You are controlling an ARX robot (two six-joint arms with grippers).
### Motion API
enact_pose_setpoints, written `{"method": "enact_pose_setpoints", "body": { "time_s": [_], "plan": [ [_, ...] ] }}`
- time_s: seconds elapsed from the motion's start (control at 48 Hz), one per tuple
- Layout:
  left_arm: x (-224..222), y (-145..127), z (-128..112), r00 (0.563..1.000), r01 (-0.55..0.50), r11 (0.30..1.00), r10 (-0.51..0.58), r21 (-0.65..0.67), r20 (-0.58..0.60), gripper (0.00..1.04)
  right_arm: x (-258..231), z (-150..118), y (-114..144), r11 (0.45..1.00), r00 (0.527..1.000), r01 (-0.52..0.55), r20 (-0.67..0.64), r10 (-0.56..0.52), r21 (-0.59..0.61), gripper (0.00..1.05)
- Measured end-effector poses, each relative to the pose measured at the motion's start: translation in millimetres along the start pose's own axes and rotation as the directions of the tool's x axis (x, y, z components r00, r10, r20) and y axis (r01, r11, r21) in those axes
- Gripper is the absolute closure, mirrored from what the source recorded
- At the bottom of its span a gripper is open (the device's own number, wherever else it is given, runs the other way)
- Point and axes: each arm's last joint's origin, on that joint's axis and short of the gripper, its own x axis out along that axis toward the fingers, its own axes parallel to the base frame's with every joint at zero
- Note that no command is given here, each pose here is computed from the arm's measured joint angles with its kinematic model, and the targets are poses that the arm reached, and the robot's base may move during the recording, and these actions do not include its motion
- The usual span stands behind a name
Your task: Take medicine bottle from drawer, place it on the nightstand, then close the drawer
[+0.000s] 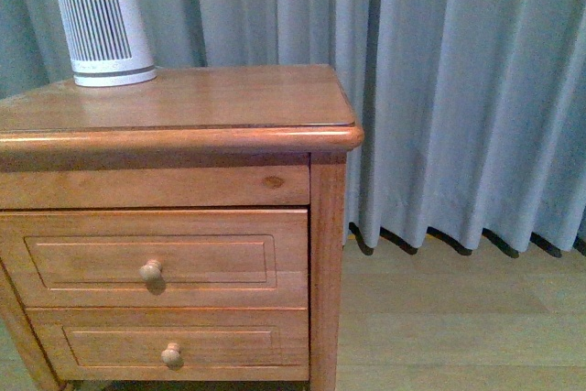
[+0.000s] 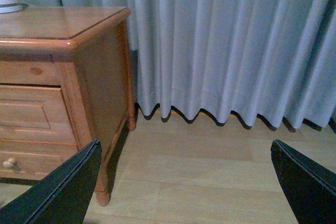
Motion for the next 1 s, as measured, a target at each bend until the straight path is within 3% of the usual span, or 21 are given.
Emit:
{"method": "enact_pose_setpoints", "body": {
  "time_s": [0.104, 0.229, 0.5, 0.77, 0.999],
  "plan": [
    [23, -10, 16, 0.998, 0.043, 0.998, -0.044, 0.035, 0.042, 0.06, 0, 0, 0, 1.0, 1.0, 0.0, 0.0, 0.0, 0.0, 0.07],
    [57, -22, 19, 0.993, 0.109, 0.992, -0.111, 0.064, 0.028, 0.06, 0, 0, 0, 1.0, 1.0, 0.0, 0.0, 0.0, 0.0, 0.07],
    [165, -24, -24, 0.987, 0.099, 0.99, -0.085, 0.097, -0.139, 0.06, 0, 0, 0, 1.0, 1.0, 0.0, 0.0, 0.0, 0.0, 0.07],
    [216, -10, -50, 0.976, 0.054, 0.987, -0.021, 0.149, -0.214, 0.06, 0, 0, 0, 1.0, 1.0, 0.0, 0.0, 0.0, 0.0, 0.07],
    [246, -4, -57, 0.976, 0.037, 0.983, 0.003, 0.179, -0.219, 0.06, 0, 0, 0, 1.0, 1.0, 0.0, 0.0, 0.0, 0.0, 0.07]
  ]
}}
